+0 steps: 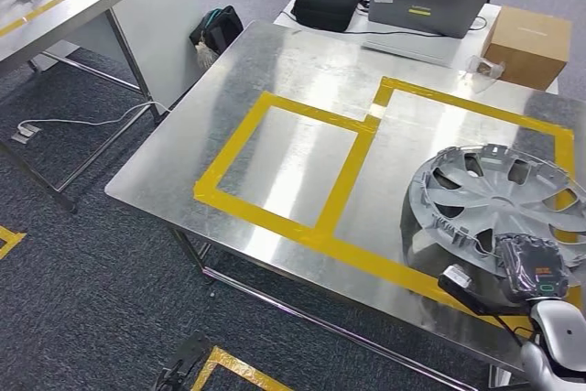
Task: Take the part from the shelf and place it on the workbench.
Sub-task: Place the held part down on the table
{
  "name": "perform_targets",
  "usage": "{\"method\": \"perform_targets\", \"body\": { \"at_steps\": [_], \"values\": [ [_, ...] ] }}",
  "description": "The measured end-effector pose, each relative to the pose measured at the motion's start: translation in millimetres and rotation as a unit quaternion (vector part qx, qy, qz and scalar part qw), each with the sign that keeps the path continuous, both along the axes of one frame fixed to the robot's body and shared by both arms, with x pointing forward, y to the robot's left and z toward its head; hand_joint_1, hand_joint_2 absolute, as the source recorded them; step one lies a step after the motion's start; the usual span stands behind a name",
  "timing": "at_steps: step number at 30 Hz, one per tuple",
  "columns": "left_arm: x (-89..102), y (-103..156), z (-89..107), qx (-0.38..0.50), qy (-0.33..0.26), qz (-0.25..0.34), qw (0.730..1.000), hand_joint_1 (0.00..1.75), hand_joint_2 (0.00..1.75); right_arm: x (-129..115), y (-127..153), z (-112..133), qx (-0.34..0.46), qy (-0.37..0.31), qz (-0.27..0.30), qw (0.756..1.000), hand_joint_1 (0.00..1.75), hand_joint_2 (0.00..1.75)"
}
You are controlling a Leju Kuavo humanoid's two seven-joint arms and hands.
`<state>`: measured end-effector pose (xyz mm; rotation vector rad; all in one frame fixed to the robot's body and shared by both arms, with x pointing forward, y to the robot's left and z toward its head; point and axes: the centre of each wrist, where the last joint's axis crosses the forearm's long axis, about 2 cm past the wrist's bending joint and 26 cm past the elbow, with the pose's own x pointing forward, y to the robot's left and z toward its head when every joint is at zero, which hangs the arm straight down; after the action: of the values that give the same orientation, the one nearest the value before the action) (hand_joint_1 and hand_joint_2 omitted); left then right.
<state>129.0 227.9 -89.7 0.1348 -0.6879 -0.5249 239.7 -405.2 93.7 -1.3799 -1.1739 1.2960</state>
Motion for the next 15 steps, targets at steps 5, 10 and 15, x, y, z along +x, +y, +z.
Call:
{"method": "perform_targets", "body": {
  "at_steps": [5, 10, 15],
  "values": [
    [0.5, 0, 0.2, 0.001, -0.001, -0.003, 1.000, 0.00, 1.75, 4, 2, -3, -0.007, 0.007, 0.011, 1.000, 1.75, 1.75],
    [2.3, -2, 0.8, -0.001, -0.001, -0.014, 1.000, 0.00, 1.75, 7, 11, -7, -0.008, 0.009, 0.043, 0.999, 1.75, 1.75],
    [3.8, -3, 1.3, -0.004, -0.002, -0.021, 1.000, 0.00, 1.75, 4, 24, -16, 0.013, 0.022, 0.049, 0.998, 1.75, 1.75]
  ]
}}
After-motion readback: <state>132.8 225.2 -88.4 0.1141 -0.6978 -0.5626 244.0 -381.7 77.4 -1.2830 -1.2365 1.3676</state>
